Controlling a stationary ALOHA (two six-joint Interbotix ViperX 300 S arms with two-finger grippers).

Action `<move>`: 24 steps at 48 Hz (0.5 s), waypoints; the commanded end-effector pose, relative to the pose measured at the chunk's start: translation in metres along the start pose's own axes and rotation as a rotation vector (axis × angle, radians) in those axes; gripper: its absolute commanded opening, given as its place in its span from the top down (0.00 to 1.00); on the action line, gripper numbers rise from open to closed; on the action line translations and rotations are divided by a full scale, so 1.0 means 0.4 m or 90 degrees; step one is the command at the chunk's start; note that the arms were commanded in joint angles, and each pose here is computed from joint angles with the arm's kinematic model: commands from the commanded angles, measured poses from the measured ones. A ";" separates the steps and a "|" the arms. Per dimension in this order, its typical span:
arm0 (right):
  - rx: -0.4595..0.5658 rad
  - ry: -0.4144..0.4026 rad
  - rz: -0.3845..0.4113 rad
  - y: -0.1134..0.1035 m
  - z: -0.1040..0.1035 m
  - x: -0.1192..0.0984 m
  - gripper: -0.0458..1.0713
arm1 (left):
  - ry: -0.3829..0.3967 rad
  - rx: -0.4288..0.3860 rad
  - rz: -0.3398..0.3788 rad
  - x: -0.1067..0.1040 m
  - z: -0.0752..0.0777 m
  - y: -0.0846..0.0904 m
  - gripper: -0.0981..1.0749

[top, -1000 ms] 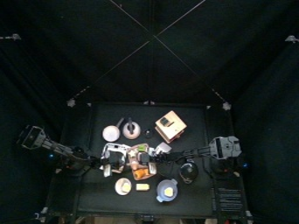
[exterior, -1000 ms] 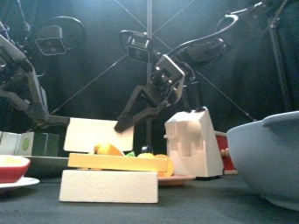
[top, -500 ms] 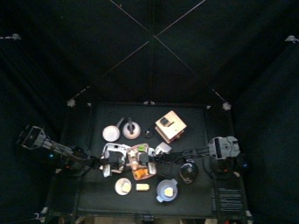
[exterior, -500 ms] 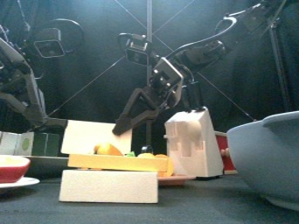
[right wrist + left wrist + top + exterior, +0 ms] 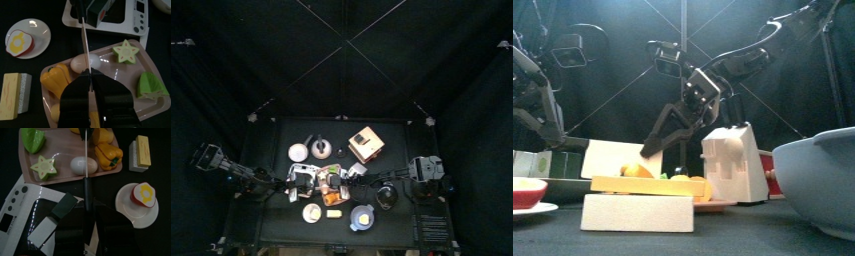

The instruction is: Cut egg

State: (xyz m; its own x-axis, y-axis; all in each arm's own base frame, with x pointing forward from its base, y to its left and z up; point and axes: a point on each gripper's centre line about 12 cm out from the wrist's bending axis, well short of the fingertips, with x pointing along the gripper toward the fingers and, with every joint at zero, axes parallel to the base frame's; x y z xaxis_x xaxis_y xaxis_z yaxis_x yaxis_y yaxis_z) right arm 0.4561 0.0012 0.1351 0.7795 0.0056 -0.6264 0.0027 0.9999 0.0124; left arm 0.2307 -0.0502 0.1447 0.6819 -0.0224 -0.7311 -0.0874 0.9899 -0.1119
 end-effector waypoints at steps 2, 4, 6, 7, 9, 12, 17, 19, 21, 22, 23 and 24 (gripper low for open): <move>0.013 -0.008 -0.006 -0.012 0.014 -0.005 0.67 | 0.003 -0.002 -0.009 0.008 0.003 -0.008 0.58; 0.014 -0.005 -0.006 -0.012 0.010 -0.002 0.67 | 0.006 -0.001 -0.010 0.012 0.002 -0.008 0.58; 0.014 -0.004 -0.005 -0.011 0.009 -0.001 0.67 | 0.009 -0.001 -0.010 0.016 0.002 -0.009 0.58; 0.015 -0.003 -0.005 -0.011 0.007 0.000 0.67 | 0.011 -0.001 -0.010 0.020 0.002 -0.008 0.58; 0.015 -0.002 -0.005 -0.011 0.006 0.001 0.67 | 0.015 -0.001 -0.011 0.024 0.000 -0.009 0.58; 0.015 0.000 -0.005 -0.011 0.003 0.003 0.67 | 0.018 -0.002 -0.012 0.030 0.000 -0.009 0.58; 0.017 0.001 -0.005 -0.011 0.002 0.005 0.67 | 0.023 -0.003 -0.010 0.037 0.000 -0.007 0.58; 0.020 0.002 -0.006 -0.013 0.001 0.006 0.67 | 0.024 -0.005 -0.009 0.039 0.000 -0.006 0.58; 0.023 0.005 -0.007 -0.014 -0.004 0.008 0.67 | 0.025 -0.006 -0.008 0.040 0.000 -0.004 0.58; 0.023 0.006 -0.007 -0.014 -0.005 0.009 0.67 | 0.024 -0.007 -0.008 0.040 0.000 -0.003 0.58; 0.024 0.007 -0.007 -0.015 -0.008 0.011 0.67 | 0.024 -0.007 -0.007 0.040 0.000 -0.002 0.58; 0.025 0.008 -0.007 -0.015 -0.009 0.012 0.67 | 0.024 -0.008 -0.006 0.040 0.001 -0.001 0.58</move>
State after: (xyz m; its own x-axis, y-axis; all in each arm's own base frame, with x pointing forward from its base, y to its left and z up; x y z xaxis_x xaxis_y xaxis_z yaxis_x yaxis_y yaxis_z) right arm 0.4548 0.0010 0.1224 0.7580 0.0040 -0.6522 0.0163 0.9996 0.0251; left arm 0.2418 -0.0517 0.1362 0.6623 -0.0389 -0.7482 -0.0850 0.9883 -0.1266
